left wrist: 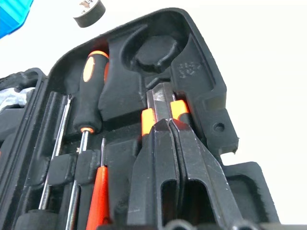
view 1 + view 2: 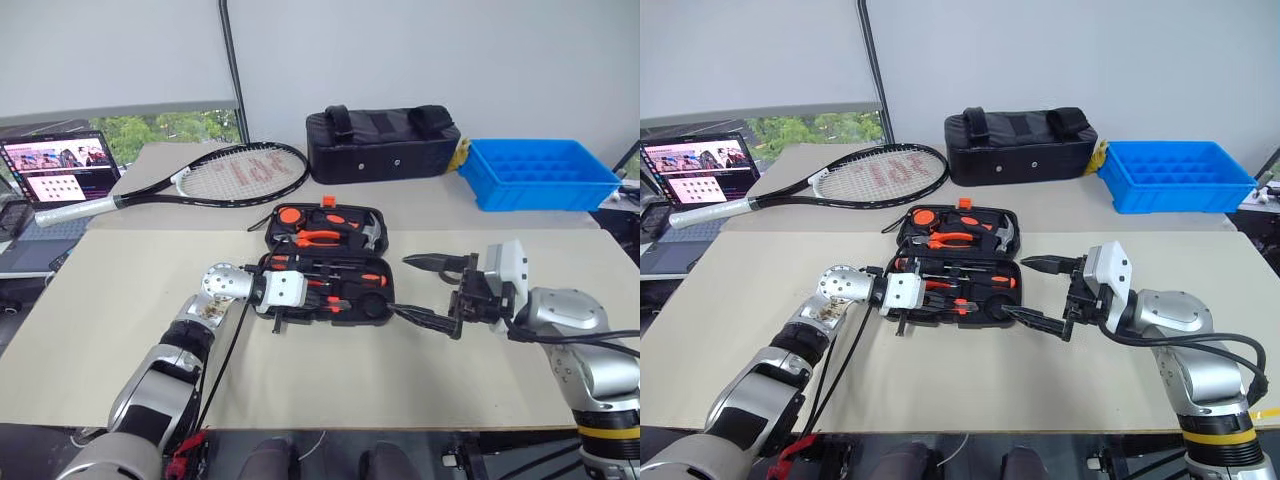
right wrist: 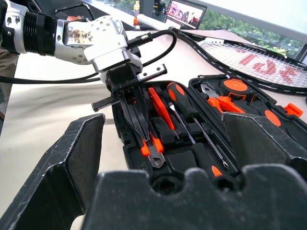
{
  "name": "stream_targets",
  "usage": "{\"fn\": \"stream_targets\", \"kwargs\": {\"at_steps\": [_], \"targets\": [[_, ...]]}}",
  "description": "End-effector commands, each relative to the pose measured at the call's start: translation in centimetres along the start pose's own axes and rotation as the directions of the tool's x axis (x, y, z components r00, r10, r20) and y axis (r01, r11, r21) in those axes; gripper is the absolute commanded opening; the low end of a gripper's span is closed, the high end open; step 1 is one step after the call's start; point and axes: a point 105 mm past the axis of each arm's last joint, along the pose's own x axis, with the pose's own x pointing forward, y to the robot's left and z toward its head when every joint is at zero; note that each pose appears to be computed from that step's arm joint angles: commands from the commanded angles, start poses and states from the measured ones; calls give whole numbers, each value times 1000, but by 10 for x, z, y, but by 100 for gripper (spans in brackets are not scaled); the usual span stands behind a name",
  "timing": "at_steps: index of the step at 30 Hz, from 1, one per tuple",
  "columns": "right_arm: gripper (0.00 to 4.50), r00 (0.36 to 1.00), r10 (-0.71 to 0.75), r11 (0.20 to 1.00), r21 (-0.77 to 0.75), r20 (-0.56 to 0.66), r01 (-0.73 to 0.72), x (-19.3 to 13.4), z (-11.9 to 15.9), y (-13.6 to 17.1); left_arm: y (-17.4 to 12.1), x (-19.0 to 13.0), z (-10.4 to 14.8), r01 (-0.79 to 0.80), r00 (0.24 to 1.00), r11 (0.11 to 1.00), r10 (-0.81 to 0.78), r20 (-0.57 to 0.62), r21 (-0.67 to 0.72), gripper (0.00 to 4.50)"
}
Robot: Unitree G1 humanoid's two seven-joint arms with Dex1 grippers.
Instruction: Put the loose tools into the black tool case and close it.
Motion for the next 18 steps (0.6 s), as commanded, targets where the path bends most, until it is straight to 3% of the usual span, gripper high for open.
{"fn": "stream_targets", "kwargs": {"at_steps": [1,5,10,18], "targets": [[450,998,-47,997,-56,-40,44,-5,4,-9,-40,-2,-49,109,972,972,-148,-182,-208,8],[450,997,-57,997,-58,-57,54,-5,2,-14,-44,-2,-54,96,973,936,-160,-165,-339,8],[450,996,-55,996,-70,-72,50,-3,-1,-18,-41,-3,-49,111,973,955,-161,-166,-274,8],[450,959,-213,976,-94,-188,198,-13,-18,-53,13,-20,7,-49,994,972,70,86,-231,8]]}}
